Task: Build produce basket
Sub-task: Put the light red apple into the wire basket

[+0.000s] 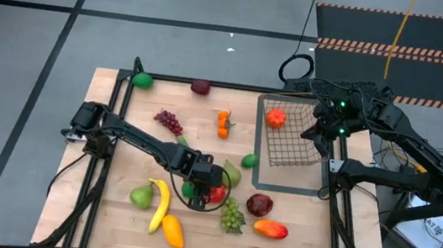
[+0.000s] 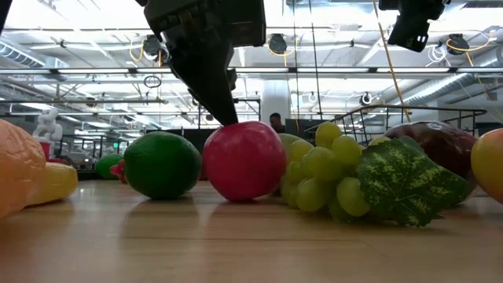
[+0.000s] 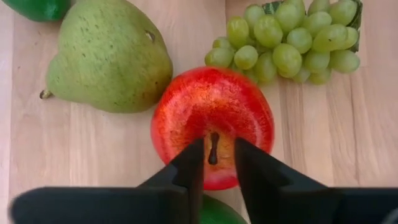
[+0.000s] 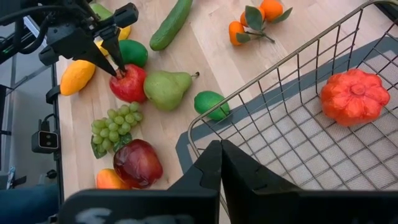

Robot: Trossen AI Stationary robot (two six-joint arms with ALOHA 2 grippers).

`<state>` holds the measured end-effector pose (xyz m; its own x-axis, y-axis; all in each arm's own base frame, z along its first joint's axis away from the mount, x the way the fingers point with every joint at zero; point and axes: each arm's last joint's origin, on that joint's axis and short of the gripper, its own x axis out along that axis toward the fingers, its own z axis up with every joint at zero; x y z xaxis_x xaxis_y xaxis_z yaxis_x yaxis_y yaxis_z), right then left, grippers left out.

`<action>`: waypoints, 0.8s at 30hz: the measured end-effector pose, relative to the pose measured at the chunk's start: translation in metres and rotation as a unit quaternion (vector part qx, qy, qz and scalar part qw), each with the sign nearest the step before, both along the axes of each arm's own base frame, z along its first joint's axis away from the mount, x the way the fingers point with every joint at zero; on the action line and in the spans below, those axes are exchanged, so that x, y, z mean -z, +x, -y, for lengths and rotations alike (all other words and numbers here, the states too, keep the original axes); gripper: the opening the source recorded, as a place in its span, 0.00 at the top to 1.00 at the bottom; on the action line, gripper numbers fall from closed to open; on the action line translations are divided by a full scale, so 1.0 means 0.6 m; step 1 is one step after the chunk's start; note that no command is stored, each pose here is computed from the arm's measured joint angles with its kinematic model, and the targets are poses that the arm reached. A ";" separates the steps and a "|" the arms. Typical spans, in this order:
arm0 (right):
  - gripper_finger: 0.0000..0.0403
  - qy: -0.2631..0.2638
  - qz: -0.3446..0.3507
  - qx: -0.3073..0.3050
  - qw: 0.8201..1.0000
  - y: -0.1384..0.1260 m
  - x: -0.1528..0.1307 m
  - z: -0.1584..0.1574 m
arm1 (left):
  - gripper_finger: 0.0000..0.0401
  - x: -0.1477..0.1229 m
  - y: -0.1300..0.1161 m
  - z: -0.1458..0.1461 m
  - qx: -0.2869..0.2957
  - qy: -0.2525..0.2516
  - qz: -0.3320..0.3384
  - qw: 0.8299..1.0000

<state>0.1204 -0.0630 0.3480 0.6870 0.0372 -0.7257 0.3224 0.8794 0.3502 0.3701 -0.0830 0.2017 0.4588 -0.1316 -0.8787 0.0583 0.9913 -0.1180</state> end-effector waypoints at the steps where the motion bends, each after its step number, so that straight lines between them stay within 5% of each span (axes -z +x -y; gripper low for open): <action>1: 1.00 -0.001 0.000 -0.001 1.000 0.000 0.000 0.000 | 0.83 0.000 0.000 0.000 0.001 -0.001 -0.001 1.000; 5: 1.00 -0.002 0.000 -0.002 1.000 0.000 0.000 0.000 | 0.96 0.002 0.000 -0.001 0.000 -0.002 -0.003 1.000; 11: 1.00 -0.004 0.000 -0.004 1.000 0.000 0.000 0.000 | 0.97 -0.008 0.003 -0.005 -0.024 -0.013 -0.003 1.000; 24: 1.00 0.022 0.003 0.102 0.995 0.004 -0.004 0.008 | 0.99 -0.195 0.024 -0.069 -0.063 -0.006 0.111 0.992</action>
<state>0.1230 -0.0678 0.3503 0.6881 -0.0727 -0.7219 0.4903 0.7800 0.3888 0.3842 -0.0418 0.3186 0.6546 -0.0710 -0.7526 -0.0399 0.9910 -0.1281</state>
